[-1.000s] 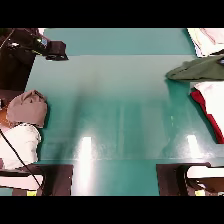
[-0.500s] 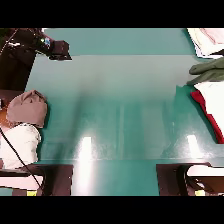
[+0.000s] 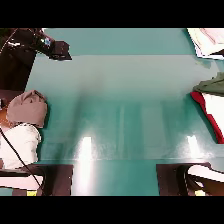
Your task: Fold the shirts.
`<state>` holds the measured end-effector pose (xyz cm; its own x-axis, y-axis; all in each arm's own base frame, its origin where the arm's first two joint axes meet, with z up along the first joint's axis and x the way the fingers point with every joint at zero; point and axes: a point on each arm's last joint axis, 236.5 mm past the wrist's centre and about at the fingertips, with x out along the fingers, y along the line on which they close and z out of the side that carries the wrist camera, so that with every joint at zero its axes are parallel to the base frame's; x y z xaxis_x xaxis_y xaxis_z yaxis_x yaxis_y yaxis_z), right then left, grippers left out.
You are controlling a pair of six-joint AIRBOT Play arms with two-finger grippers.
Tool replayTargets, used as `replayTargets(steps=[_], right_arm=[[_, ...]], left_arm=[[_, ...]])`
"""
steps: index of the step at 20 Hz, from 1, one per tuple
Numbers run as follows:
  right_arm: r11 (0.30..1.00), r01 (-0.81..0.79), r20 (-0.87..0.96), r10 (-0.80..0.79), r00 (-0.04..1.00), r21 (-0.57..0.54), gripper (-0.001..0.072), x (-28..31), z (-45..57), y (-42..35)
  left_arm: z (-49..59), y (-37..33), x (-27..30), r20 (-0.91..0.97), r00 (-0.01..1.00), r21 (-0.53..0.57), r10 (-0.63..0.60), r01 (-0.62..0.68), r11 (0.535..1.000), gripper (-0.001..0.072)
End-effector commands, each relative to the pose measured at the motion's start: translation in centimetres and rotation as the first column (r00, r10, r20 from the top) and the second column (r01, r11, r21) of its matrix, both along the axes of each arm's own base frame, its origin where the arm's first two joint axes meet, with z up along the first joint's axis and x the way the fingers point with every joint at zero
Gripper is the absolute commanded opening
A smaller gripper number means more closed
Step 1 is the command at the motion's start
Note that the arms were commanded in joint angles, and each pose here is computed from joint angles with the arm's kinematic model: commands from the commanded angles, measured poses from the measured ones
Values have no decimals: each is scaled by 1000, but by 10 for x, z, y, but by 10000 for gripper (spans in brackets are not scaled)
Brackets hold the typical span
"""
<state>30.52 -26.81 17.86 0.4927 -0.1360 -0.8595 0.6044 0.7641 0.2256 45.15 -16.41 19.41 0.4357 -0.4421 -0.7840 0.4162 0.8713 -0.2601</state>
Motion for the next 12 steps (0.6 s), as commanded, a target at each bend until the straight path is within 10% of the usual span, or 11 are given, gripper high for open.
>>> replayTargets(steps=[1,4,12], right_arm=[[990,135,-142,-129,981,36,34,-59,-36,-10],[970,220,-203,-196,959,106,400,-95,-65,-9],[950,222,86,-245,966,221,313,-53,-33,20]], left_arm=[[0,0,-1,4,1000,6,-11,11,1000,23],[0,0,-1,4,1000,6,-11,11,1000,23],[-1,0,-2,-1,1000,5,-13,13,1000,23]])
